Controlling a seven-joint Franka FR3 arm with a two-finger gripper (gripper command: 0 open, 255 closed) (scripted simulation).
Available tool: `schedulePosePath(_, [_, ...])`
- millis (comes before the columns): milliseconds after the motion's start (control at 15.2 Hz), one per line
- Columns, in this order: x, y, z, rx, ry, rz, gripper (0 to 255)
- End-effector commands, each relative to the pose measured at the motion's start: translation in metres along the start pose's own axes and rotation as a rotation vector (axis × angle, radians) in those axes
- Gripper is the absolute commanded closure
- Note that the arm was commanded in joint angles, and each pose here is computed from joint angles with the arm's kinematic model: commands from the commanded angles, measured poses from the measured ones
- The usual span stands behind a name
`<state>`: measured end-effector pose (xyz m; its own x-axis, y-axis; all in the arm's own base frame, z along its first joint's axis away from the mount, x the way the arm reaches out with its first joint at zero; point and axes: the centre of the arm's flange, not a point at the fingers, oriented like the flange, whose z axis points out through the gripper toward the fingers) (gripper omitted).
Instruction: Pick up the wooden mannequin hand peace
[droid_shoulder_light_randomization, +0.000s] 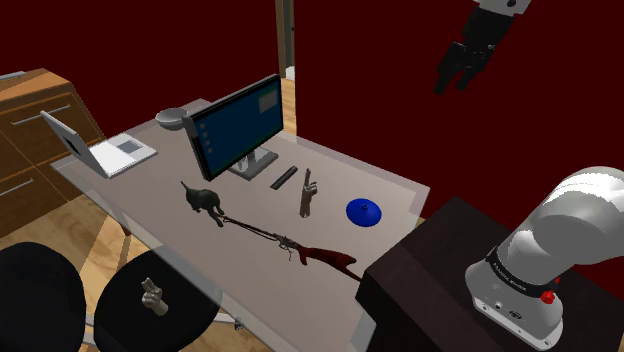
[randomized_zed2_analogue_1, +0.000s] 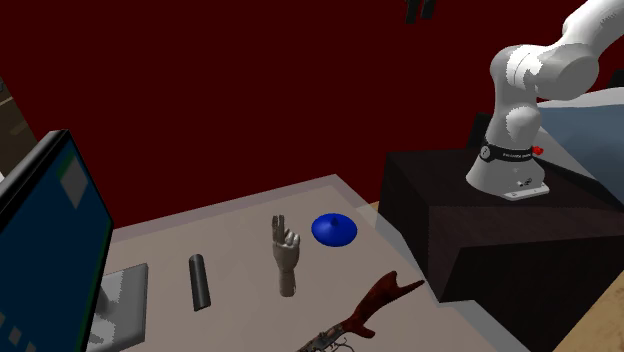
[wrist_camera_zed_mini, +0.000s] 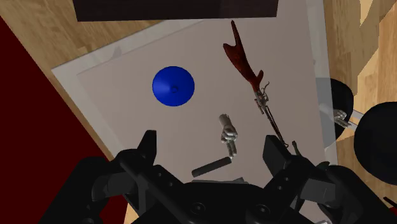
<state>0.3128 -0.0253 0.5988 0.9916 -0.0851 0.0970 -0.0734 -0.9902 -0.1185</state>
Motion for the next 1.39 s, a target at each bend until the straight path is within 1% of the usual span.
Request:
schedulePosePath(0, [0.0,0.0,0.0,0.0,0.0,0.0,0])
schedulePosePath(1320, [0.102,-0.047,0.236,0.021,0.029,-0.096,0])
